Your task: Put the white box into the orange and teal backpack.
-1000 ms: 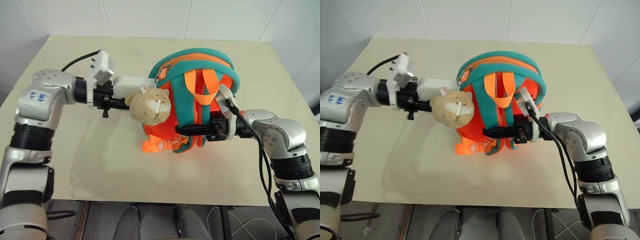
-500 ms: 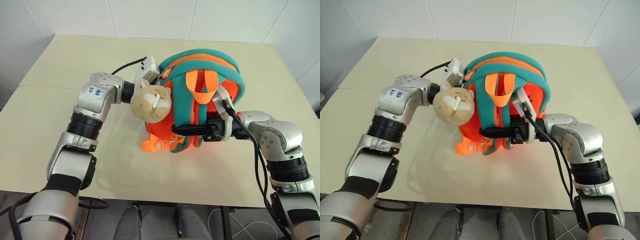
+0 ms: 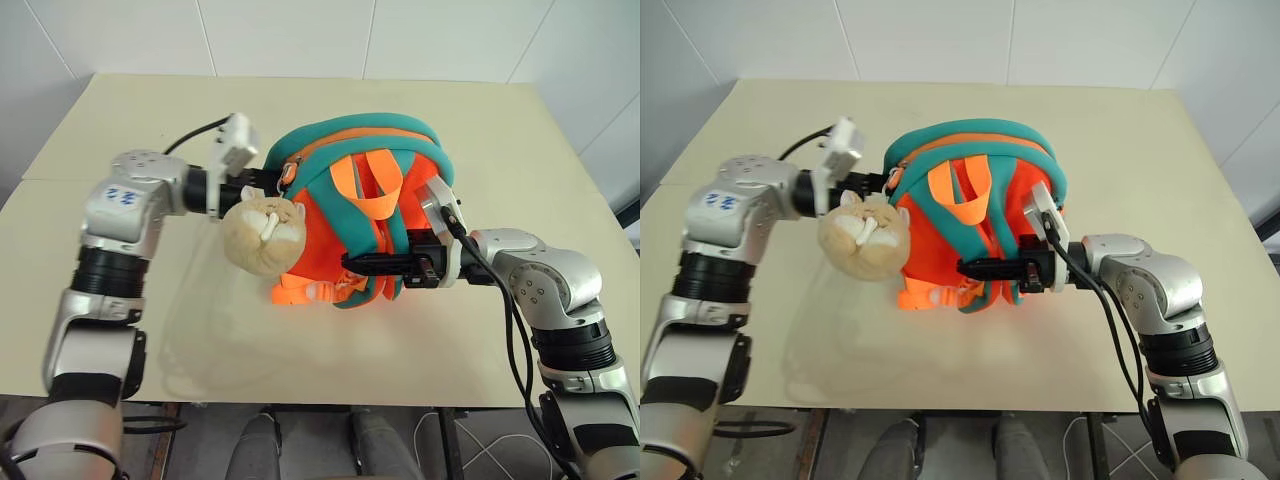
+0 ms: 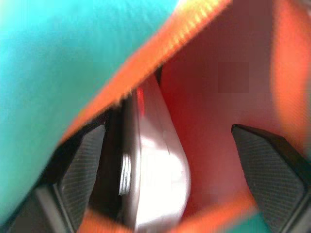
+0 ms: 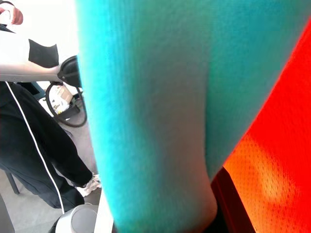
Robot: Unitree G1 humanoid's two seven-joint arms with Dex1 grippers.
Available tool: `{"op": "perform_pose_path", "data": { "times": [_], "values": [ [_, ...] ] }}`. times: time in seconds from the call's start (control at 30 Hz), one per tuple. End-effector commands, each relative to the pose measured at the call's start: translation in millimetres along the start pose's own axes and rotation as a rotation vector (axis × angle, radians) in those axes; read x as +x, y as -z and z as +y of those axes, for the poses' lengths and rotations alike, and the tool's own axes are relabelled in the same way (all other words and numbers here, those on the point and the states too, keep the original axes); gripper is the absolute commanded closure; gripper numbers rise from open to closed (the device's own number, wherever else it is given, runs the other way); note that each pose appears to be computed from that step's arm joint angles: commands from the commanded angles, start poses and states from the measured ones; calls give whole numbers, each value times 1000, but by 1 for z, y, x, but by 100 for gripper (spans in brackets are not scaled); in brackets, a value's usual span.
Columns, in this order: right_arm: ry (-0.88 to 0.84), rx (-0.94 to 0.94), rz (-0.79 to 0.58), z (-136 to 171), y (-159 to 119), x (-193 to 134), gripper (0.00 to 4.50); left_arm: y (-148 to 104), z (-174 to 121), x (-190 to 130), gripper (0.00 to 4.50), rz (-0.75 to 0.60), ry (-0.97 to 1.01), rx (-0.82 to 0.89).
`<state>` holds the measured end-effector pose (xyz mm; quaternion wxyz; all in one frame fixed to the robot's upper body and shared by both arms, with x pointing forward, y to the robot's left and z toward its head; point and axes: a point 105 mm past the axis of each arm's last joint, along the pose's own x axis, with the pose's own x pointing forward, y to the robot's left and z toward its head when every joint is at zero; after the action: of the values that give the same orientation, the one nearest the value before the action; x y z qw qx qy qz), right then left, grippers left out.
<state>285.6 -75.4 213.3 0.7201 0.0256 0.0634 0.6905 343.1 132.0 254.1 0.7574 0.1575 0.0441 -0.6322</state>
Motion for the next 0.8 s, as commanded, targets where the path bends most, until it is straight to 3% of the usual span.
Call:
{"op": "perform_pose_path", "data": {
  "times": [0.03,0.27,0.6,0.8],
  "values": [
    [27,-40,-29,-2,-9,-7,449,6,-3,-26,4,18,-29,57],
    [39,-35,-26,-7,-6,-8,449,8,-20,-44,4,2,-18,138],
    [50,-32,-26,-13,-4,-5,449,-31,-61,-19,4,-209,47,185],
    [57,-37,-31,-15,-3,-4,449,-45,-73,-12,4,-252,31,239]
  ]
}}
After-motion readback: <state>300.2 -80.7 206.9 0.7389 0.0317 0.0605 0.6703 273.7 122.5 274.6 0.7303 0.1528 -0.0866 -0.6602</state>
